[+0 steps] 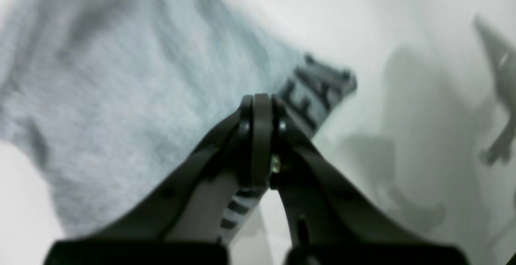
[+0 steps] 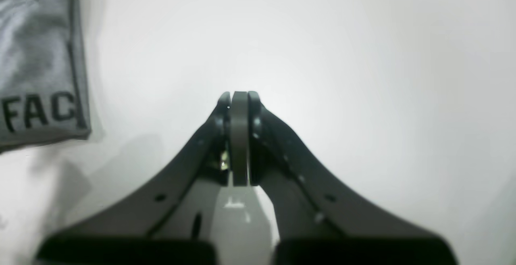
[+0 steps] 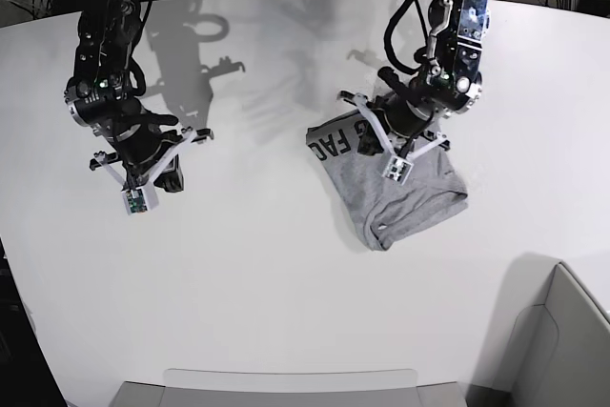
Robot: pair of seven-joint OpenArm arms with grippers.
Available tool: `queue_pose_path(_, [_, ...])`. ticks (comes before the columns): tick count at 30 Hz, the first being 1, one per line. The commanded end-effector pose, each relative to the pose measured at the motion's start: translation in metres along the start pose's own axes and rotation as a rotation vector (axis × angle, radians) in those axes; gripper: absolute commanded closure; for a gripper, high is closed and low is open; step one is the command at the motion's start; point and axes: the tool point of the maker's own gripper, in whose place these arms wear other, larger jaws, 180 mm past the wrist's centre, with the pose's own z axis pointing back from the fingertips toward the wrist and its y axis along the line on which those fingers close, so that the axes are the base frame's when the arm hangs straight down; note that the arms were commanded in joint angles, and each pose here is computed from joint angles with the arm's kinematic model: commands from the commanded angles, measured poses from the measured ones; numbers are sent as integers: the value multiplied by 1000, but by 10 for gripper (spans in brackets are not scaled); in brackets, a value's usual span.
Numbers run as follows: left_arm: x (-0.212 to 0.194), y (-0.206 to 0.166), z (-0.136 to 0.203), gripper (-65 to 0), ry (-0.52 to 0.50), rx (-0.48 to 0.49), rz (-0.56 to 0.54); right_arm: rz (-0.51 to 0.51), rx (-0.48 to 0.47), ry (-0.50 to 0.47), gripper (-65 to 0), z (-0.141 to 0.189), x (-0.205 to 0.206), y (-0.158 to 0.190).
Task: Fold the T-shirt properly
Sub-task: 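Carry the folded bundle with the left gripper to the table's side and release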
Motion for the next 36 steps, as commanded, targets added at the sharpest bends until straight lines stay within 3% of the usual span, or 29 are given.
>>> queue_pose_path(1, [8, 0, -3, 0, -27, -3, -11, 10, 0, -57, 0, 4, 17, -2])
queue_pose_path(5, [-29, 13, -28, 0, 69, 5, 37, 12, 11, -42, 0, 4, 10, 3])
queue_pose_path(9, [-50, 56, -36, 0, 137, 72, 25, 12, 14, -41, 0, 4, 9, 4])
queue_pose_path(16, [-64, 135, -2, 0, 209, 217, -77, 6, 16, -13, 0, 5, -3, 6])
queue_pose_path(22, [-80, 181, 21, 0, 275, 296, -120, 4, 20, -1, 0, 6, -10, 7])
queue_pose_path(29, [-50, 200, 40, 0, 203, 341, -198, 14, 21, -22, 0, 9, -4, 9])
queue_pose_path(33, [16, 200, 64, 0, 7, 389, -204, 38, 20, -90, 0, 20, 17, 13])
queue_pose_path(36, [71, 198, 100, 0, -208, 455, -149, 49, 21, -206, 0, 28, 43, 15])
